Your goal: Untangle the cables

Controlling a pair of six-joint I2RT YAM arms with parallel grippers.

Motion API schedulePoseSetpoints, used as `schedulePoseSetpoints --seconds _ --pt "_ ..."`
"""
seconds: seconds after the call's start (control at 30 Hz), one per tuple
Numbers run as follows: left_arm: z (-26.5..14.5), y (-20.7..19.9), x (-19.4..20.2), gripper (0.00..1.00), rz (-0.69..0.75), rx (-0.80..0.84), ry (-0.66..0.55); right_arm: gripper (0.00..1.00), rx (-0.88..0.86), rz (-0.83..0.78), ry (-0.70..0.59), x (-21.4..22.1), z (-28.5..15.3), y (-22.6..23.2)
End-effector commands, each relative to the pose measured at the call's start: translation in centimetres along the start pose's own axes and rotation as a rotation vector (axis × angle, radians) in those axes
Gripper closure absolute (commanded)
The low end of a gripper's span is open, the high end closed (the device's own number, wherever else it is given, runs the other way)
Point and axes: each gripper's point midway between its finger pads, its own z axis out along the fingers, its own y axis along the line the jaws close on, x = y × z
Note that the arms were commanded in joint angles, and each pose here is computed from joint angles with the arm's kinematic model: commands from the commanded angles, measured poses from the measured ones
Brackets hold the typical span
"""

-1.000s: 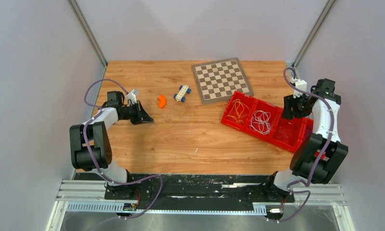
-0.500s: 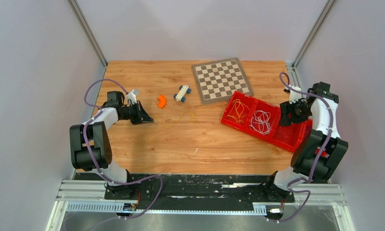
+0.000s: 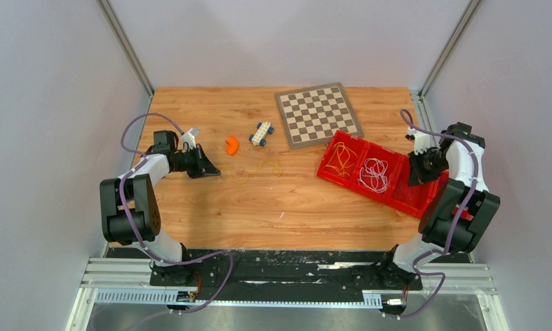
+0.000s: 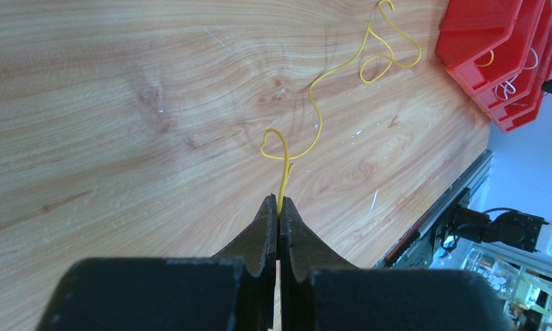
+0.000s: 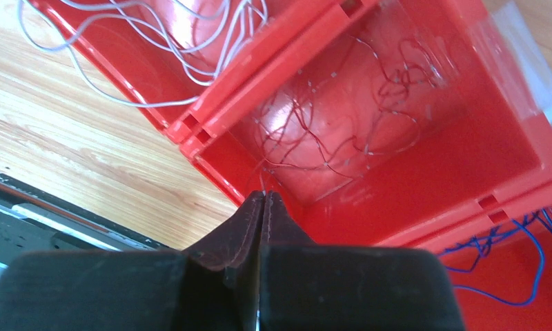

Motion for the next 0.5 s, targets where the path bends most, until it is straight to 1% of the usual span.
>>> schedulePoseSetpoints --seconds 0.0,0.1,0.17,0.37,0.47 --pt "0.1 -0.6 -0.7 1.0 0.026 0.026 -0.015 1.0 0.059 -0.032 0.01 1.6 -1.5 -1.4" --pt "0.1 -0.6 -0.7 1.0 0.027 0.029 -0.017 1.0 0.066 -0.007 0.014 2.3 -1.7 -2.0" --pt "0.3 -0.5 -0.7 1.0 0.021 0.033 -0.013 1.0 0.034 0.016 0.007 2.1 -1.0 -1.8" --pt "0.5 -0.4 -0.6 1.0 0.011 0.043 0.006 1.0 -0.082 0.041 -0.011 0.0 2.0 -0.8" --pt "0.5 -0.4 -0.3 1.0 0.012 0.047 0.012 1.0 -0.098 0.018 -0.008 -1.2 3.3 -0.1"
